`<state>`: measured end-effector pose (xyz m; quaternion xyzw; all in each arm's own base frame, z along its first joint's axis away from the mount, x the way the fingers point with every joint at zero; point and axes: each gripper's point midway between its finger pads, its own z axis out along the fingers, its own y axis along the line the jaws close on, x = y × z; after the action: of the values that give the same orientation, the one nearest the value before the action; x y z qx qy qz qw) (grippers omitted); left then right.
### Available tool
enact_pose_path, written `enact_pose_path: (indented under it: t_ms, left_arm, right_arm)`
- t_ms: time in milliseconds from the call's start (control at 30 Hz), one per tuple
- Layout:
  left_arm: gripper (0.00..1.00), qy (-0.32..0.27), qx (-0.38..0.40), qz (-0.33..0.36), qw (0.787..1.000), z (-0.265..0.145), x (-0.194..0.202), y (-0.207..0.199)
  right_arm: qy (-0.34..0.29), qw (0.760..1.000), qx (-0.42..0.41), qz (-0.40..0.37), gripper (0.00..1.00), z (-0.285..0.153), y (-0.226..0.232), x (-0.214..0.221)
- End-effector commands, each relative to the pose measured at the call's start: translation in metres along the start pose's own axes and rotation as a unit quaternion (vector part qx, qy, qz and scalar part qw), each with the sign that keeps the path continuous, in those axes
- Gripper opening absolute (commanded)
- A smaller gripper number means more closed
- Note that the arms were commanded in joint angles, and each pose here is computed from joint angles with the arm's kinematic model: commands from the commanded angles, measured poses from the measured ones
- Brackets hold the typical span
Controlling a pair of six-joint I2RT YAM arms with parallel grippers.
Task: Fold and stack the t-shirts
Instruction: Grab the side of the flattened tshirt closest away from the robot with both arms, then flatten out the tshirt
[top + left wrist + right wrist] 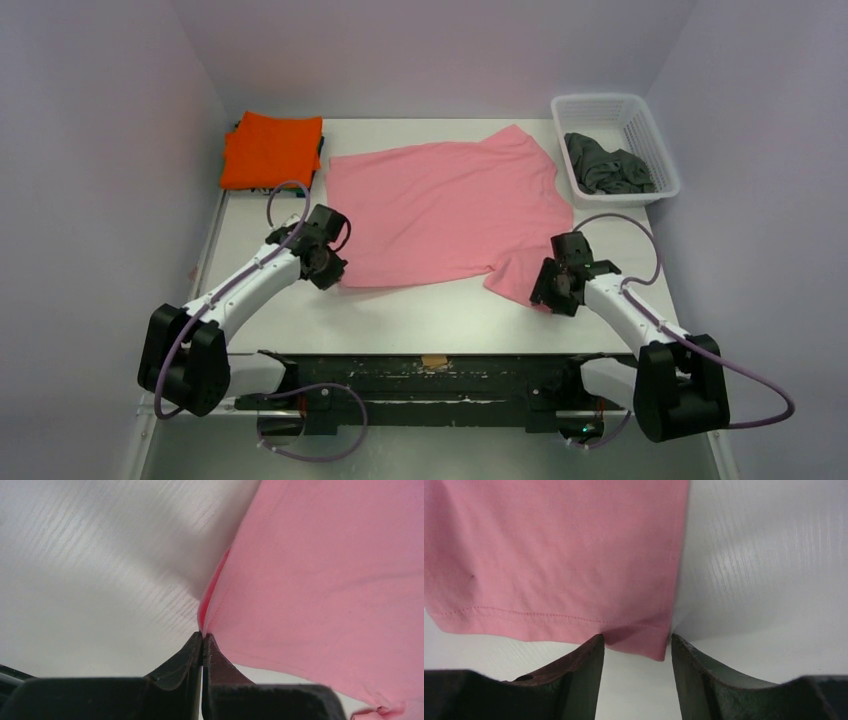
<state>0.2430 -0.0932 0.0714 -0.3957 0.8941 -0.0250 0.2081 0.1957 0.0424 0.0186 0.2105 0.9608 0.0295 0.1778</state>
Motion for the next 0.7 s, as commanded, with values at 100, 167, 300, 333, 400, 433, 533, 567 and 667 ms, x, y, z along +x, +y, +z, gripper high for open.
enact_pose_path:
  t_ms: [100,167,300,333,400,433,533,567,667]
  left_arm:
    - [0.0,-0.022,-0.002,0.008,1.0,-0.007,-0.007,0.006]
    - [0.0,-0.026,0.004,0.011,1.0,-0.009,-0.01,0.004]
    - [0.0,-0.042,0.011,0.026,0.999,-0.025,-0.022,-0.002]
    - [0.0,-0.053,0.016,0.029,0.998,-0.033,-0.029,-0.005]
    - [0.0,-0.083,0.039,0.03,0.995,-0.057,-0.046,-0.011]
    - [0.0,-0.099,0.052,0.032,0.993,-0.07,-0.055,-0.014]
    - [0.0,-0.159,0.13,0.026,0.978,-0.126,-0.085,-0.03]
    - [0.0,-0.18,0.158,0.021,0.971,-0.147,-0.095,-0.036]
    - [0.0,-0.23,0.242,0.004,0.943,-0.21,-0.12,-0.046]
  right_arm:
    - [-0.012,1.0,0.007,0.01,0.36,0.02,0.012,-0.013]
    - [-0.016,1.0,0.004,0.0,0.18,0.025,0.016,-0.016]
    - [-0.064,0.998,0.008,0.001,0.0,0.016,0.021,-0.043]
    - [-0.089,0.996,-0.005,0.004,0.0,0.006,0.027,-0.057]
    - [-0.156,0.987,-0.034,0.017,0.0,-0.03,0.04,-0.09]
    - [-0.184,0.981,-0.047,0.025,0.0,-0.047,0.044,-0.101]
    - [-0.306,0.946,-0.095,0.05,0.0,-0.135,0.056,-0.153]
    - [-0.341,0.933,-0.103,0.057,0.0,-0.164,0.056,-0.166]
    - [-0.42,0.895,-0.123,0.083,0.0,-0.239,0.051,-0.192]
